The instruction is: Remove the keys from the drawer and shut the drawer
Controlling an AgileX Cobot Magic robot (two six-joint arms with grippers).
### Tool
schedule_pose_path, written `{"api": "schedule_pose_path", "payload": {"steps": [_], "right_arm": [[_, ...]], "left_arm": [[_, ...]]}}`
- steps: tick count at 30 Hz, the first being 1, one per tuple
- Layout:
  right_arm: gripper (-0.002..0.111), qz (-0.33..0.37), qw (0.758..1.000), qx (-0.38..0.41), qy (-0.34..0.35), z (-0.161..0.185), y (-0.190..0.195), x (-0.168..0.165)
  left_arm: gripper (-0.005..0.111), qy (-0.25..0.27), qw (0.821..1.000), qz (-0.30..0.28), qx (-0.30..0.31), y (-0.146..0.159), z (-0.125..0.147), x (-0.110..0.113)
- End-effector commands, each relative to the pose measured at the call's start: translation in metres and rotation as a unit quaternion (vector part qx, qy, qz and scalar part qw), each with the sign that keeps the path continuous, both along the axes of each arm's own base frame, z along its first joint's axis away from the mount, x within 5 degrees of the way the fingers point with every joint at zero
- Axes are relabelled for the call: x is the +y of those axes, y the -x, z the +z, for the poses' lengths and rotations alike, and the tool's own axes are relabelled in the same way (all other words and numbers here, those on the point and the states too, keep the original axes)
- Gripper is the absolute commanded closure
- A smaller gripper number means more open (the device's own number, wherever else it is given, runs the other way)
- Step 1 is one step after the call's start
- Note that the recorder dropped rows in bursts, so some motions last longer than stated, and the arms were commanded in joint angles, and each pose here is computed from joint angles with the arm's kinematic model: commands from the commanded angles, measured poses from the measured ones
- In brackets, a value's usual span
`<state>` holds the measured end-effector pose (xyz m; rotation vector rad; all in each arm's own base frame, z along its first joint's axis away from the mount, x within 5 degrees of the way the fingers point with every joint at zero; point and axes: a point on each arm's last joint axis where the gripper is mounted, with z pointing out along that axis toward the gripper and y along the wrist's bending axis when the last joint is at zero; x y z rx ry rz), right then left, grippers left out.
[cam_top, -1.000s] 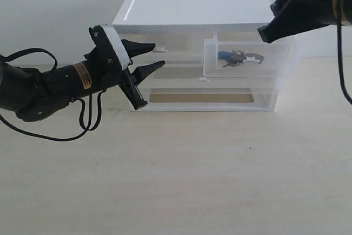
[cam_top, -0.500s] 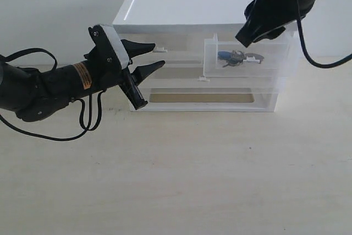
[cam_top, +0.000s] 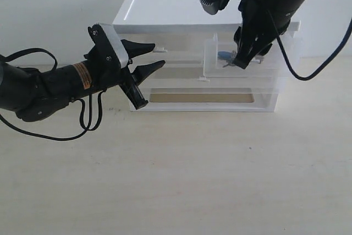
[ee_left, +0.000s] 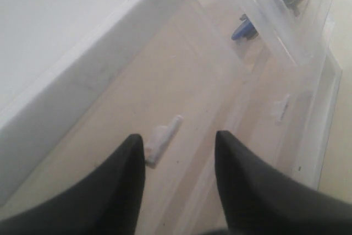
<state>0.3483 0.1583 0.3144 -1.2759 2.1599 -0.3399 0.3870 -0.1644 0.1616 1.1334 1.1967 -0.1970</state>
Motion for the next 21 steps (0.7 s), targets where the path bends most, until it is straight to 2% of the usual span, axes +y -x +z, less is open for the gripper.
{"api": "schedule_pose_path", "payload": {"steps": [1, 13, 15, 19, 21], "right_arm": [[0.063, 0.003, 1.000, -0.009, 0.004, -0.002, -0.006, -0.001], [0.065, 0.006, 1.000, 0.008, 0.013, -0.024, -0.017, 0.005], [0.074, 0.007, 1.000, 0.008, 0.013, -0.024, -0.017, 0.005], [0.107, 0.010, 1.000, 0.013, 0.019, -0.026, -0.017, 0.005], [0.108, 0.012, 1.000, 0.015, 0.022, -0.026, -0.017, 0.005]], "left_arm": [[0.068, 0.006, 1.000, 0.023, 0.018, -0.005, -0.003, 0.002], [0.068, 0.006, 1.000, 0.023, 0.018, -0.005, -0.003, 0.002], [0.068, 0.006, 1.000, 0.023, 0.018, -0.005, -0.003, 0.002], [0.068, 0.006, 1.000, 0.023, 0.017, -0.005, -0.003, 0.002], [0.068, 0.006, 1.000, 0.023, 0.017, -0.005, -0.003, 0.002]]}}
